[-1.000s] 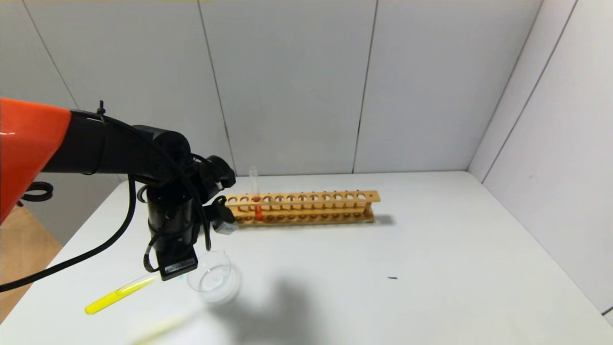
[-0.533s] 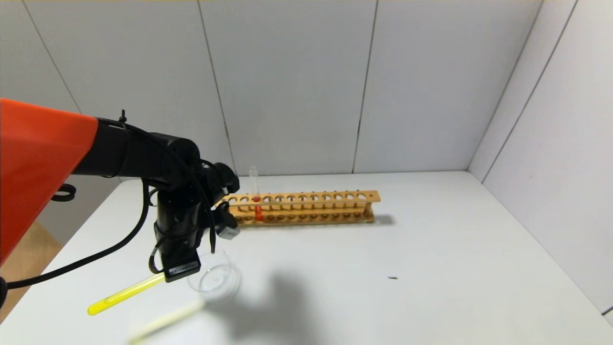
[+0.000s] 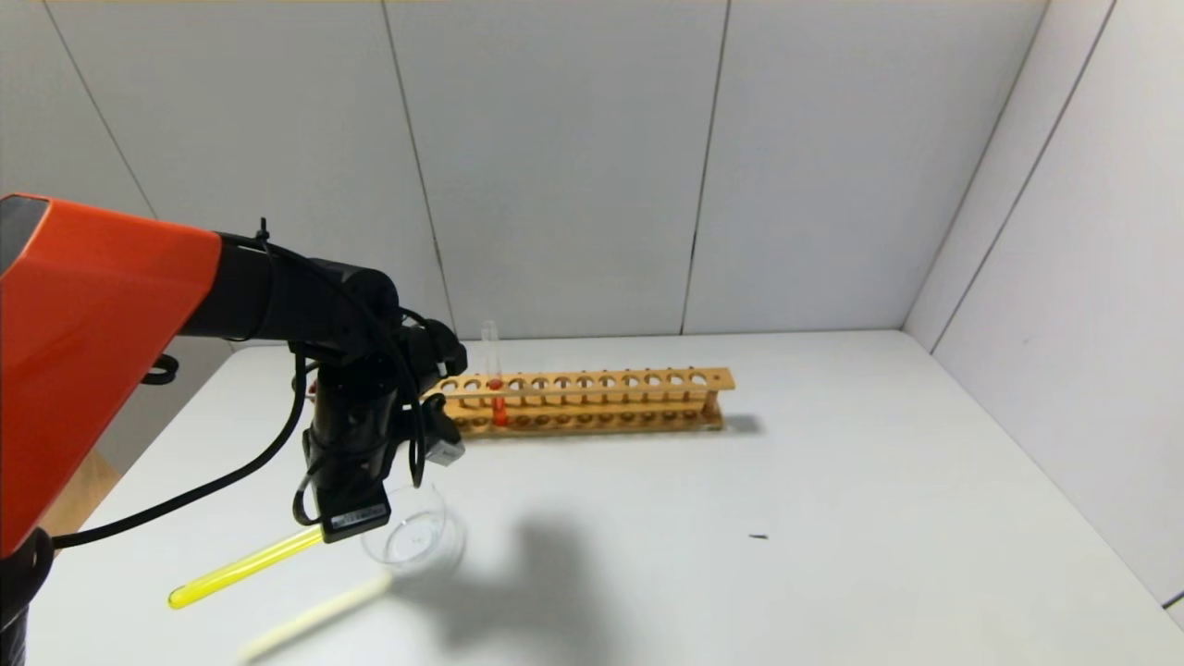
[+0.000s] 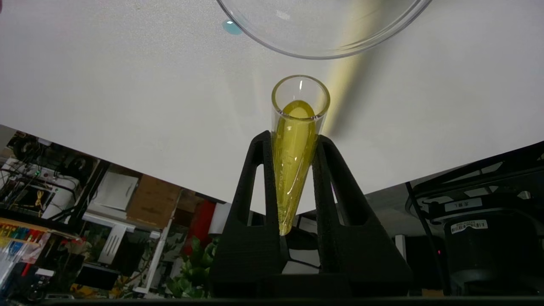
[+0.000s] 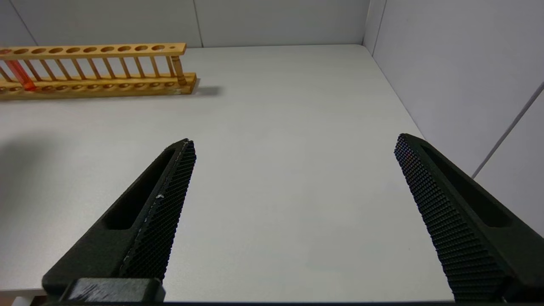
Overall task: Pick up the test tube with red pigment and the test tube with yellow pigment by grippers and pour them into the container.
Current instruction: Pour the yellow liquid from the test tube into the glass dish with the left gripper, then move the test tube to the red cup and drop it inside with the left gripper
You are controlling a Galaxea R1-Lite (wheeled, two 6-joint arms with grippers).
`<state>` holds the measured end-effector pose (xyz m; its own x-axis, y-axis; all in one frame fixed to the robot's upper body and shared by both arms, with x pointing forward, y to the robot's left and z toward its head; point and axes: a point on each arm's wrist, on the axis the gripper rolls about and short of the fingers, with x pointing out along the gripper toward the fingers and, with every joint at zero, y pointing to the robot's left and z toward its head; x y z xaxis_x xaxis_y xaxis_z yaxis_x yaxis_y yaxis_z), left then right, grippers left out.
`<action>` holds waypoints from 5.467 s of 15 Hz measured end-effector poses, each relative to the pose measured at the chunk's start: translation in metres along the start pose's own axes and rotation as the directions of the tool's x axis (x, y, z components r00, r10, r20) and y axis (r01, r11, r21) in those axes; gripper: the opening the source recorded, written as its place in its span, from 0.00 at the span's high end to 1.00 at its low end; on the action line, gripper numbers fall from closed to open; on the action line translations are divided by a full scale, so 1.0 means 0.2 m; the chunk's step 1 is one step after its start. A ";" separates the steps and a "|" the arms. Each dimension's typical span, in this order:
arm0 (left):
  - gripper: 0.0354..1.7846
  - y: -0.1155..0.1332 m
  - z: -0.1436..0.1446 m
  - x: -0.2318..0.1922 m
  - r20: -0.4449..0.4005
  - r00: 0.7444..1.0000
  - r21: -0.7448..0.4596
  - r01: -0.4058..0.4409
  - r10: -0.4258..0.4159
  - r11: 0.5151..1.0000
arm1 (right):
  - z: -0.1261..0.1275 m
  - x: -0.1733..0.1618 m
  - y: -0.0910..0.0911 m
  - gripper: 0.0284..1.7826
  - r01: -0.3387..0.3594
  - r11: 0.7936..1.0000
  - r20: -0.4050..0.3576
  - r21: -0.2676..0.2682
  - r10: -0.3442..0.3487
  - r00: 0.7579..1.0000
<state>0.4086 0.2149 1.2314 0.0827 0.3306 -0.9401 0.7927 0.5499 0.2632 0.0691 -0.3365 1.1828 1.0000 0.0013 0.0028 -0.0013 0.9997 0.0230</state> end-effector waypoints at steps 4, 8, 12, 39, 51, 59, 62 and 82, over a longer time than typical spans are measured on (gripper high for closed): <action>0.85 0.01 0.00 -0.01 -0.035 0.999 0.012 0.013 -0.013 1.000 | 0.00 0.00 0.00 0.04 0.000 1.000 0.000 0.000 0.000 1.000; 0.85 0.01 0.00 -0.02 -0.063 0.998 0.021 0.010 -0.009 1.000 | 0.00 0.00 0.00 0.04 0.000 1.000 0.000 0.000 0.000 1.000; 0.85 0.02 0.01 -0.02 -0.090 0.996 0.032 0.020 -0.017 0.999 | 0.00 0.00 0.00 0.04 0.000 1.000 0.000 0.000 0.000 1.000; 0.85 -0.03 0.28 0.05 -0.269 0.960 0.194 -0.030 0.083 0.981 | 0.00 0.00 0.00 0.04 0.000 1.000 0.000 0.000 0.000 1.000; 0.85 -0.09 0.35 0.10 -0.300 0.945 0.251 -0.052 0.128 0.967 | 0.00 0.00 0.00 0.04 0.000 1.000 0.000 0.000 0.000 1.000; 0.85 -0.09 0.35 0.10 -0.303 0.944 0.252 -0.050 0.128 0.966 | 0.00 0.00 0.00 0.04 0.000 1.000 0.000 0.000 0.000 1.000; 0.85 -0.10 0.35 0.10 -0.304 0.944 0.254 -0.049 0.128 0.966 | 0.00 0.00 0.00 0.04 0.000 1.000 0.000 0.000 0.000 1.000; 0.85 0.15 -0.14 -0.42 0.035 0.993 -0.256 -0.102 0.115 0.961 | 0.00 0.00 0.00 0.04 0.000 1.000 0.000 0.000 0.000 1.000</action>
<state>0.4092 0.2247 1.3238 0.1945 0.3645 -0.9107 0.5993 0.6908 0.4045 0.0691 -0.3365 1.1827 1.0000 0.0013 0.0023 -0.0013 0.9997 0.0230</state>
